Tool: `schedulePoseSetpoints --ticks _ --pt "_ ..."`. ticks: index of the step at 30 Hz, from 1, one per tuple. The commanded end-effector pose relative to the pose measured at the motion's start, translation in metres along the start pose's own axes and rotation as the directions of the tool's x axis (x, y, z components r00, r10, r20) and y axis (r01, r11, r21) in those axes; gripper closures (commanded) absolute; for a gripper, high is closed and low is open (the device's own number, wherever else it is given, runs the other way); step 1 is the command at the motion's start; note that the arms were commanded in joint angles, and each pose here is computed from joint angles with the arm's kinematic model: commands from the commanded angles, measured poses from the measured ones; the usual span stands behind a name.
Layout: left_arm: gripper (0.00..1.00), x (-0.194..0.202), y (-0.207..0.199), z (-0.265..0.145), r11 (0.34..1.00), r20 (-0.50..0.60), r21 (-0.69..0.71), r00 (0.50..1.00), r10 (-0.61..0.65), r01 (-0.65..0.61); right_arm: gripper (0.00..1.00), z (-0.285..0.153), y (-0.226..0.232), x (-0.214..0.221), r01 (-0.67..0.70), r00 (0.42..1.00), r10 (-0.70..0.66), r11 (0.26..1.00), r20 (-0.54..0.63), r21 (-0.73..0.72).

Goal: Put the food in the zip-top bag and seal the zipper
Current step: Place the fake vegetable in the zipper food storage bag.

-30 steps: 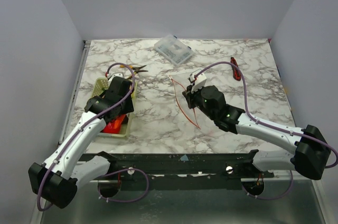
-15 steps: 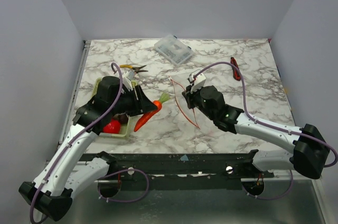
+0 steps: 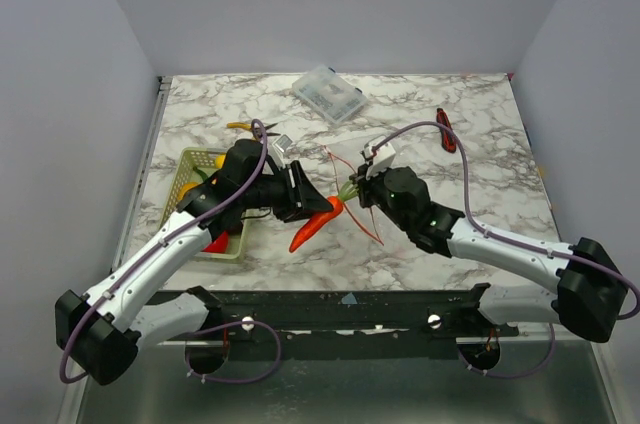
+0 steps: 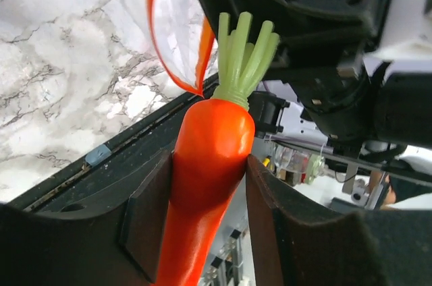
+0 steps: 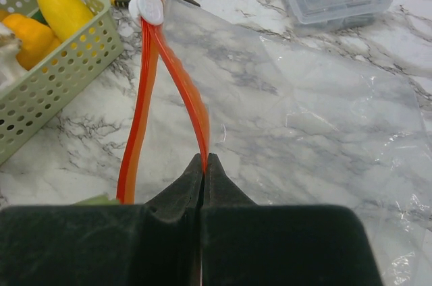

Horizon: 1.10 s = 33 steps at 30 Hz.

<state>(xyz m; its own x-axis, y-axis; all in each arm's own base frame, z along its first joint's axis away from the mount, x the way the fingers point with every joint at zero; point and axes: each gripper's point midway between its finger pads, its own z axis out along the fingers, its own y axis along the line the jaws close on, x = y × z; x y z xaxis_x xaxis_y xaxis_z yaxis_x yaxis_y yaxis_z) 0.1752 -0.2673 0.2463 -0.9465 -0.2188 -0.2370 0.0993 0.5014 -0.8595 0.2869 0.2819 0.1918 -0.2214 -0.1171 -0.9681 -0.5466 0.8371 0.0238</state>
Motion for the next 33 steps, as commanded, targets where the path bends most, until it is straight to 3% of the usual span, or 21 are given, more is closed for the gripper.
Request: schedulePoseSetpoints --ticks 1,12,18,25,33 --pt "1.00 -0.012 0.005 0.014 0.995 0.042 -0.033 0.995 -0.091 0.092 1.00 -0.007 0.002 -0.025 -0.050 0.994 0.051 0.999 0.099 -0.011" --pt "1.00 -0.033 0.020 0.033 0.972 0.125 -0.097 0.972 -0.201 0.214 1.00 -0.005 0.004 -0.023 -0.083 0.992 0.084 0.996 0.092 -0.014" --pt "1.00 -0.039 0.040 0.028 0.922 0.224 -0.182 0.928 -0.298 0.340 1.00 0.001 -0.009 -0.021 -0.142 0.987 0.135 0.987 0.083 0.080" --pt "1.00 -0.036 0.031 0.036 0.938 0.179 -0.132 0.938 -0.296 0.321 1.00 0.007 -0.008 -0.022 -0.220 0.975 0.216 0.969 0.049 0.113" --pt "1.00 -0.046 0.028 0.030 0.949 0.256 -0.170 0.942 -0.218 0.266 1.00 0.007 -0.003 -0.032 -0.284 0.959 0.283 0.951 0.025 0.124"
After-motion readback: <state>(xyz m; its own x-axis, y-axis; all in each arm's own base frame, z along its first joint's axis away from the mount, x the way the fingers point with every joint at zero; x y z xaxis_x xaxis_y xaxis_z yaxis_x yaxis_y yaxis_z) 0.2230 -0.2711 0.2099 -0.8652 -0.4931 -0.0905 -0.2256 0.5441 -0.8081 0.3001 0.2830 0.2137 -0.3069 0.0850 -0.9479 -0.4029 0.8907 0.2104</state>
